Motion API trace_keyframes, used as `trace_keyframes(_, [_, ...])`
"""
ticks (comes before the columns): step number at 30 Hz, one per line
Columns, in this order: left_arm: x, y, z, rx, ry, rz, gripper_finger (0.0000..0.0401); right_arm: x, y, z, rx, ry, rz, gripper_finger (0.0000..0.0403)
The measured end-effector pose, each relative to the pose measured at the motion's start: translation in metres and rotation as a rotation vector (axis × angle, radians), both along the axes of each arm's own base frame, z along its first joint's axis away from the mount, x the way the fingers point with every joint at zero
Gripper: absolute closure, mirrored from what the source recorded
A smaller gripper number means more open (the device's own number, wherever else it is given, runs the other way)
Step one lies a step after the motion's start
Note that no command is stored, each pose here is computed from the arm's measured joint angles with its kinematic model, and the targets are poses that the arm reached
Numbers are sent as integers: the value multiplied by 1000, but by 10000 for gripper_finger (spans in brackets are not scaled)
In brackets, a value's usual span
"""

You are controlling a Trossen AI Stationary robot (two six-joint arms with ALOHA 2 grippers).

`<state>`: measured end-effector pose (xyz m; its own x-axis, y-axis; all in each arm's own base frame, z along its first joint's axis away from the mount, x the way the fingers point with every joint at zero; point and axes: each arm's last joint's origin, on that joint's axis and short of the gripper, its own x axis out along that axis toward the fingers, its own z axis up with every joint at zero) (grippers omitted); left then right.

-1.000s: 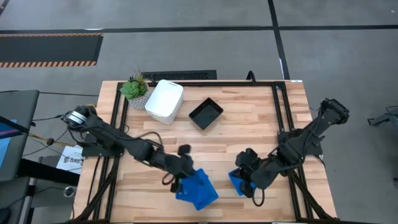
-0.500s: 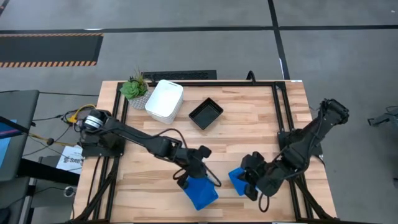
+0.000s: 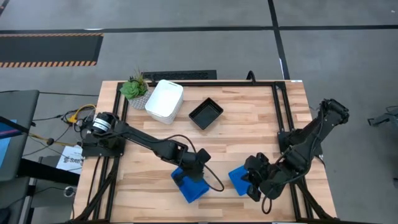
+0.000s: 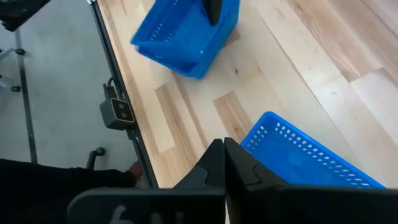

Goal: Stack baskets by color
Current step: Stack the left blue bin on the middle blue bin

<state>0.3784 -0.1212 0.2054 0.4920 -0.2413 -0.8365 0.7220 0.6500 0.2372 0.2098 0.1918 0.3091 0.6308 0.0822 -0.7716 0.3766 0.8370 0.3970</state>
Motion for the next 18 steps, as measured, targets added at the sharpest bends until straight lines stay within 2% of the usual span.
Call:
trace_keyframes(6, [-4, 14, -5, 81, 72, -3, 401, -1, -1, -1, -15, 15, 0, 395])
trace_keyframes(9, [-5, 21, -6, 86, 111, 3, 401, -2, -2, -1, -20, 21, 0, 395])
trace_keyframes(12, [-7, 22, -6, 67, 130, -38, 401, -2, -3, -2, -31, 32, -1, 395])
trace_keyframes(18, [-13, 23, -9, 152, 172, -112, 401, -3, -4, -3, -43, 44, -1, 394])
